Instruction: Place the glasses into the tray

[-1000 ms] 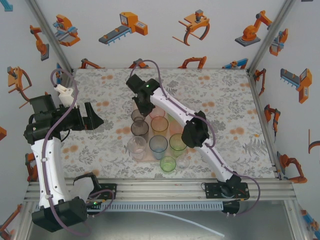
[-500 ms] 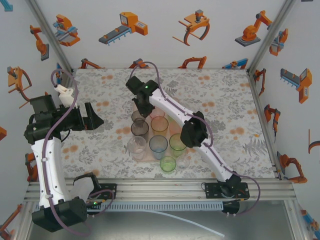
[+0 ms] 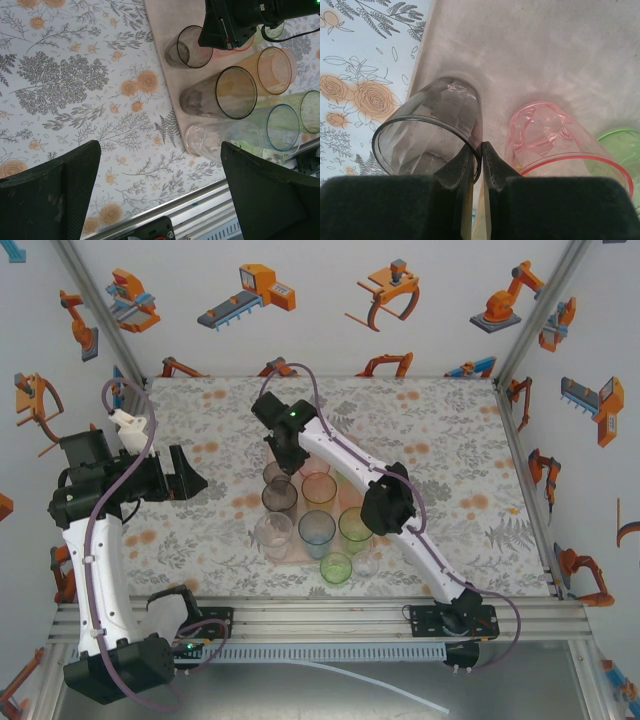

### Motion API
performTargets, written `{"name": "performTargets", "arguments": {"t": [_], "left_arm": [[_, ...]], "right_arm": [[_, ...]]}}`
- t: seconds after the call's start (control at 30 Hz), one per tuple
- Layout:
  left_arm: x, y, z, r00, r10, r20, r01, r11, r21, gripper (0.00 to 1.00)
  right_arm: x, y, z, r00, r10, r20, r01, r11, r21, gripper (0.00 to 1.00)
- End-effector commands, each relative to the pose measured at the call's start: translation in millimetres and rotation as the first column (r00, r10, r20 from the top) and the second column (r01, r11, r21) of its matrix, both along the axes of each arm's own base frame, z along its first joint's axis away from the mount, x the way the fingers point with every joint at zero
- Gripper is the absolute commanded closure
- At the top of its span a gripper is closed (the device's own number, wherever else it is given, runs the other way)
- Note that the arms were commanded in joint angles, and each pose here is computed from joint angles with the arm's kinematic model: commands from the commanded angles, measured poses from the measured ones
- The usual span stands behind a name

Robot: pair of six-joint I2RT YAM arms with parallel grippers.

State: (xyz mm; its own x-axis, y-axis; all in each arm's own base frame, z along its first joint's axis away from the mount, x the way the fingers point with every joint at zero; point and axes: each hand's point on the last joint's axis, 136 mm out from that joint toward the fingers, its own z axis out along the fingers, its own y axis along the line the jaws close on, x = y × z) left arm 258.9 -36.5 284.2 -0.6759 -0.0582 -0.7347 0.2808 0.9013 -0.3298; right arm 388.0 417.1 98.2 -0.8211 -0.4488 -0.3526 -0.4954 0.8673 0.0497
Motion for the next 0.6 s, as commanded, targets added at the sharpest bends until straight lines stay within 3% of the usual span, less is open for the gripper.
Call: {"name": "performTargets", "arguments": {"t": [0.0, 0.57], "left_arm": [[-1, -2, 4, 1.0, -0.004, 0.021, 0.004, 1.0, -0.016, 0.03], [-1, -2, 5, 1.0, -0.006, 0.025, 0.006, 1.0, -0.018, 0.03]], "right_arm": [[-2, 5, 3, 1.0, 0.024, 0.009, -0.024, 1.0, -0.002, 0.84], [-2, 7, 14, 1.0, 0.022, 0.017, -0.022, 0.999, 0.024, 0.76]]}}
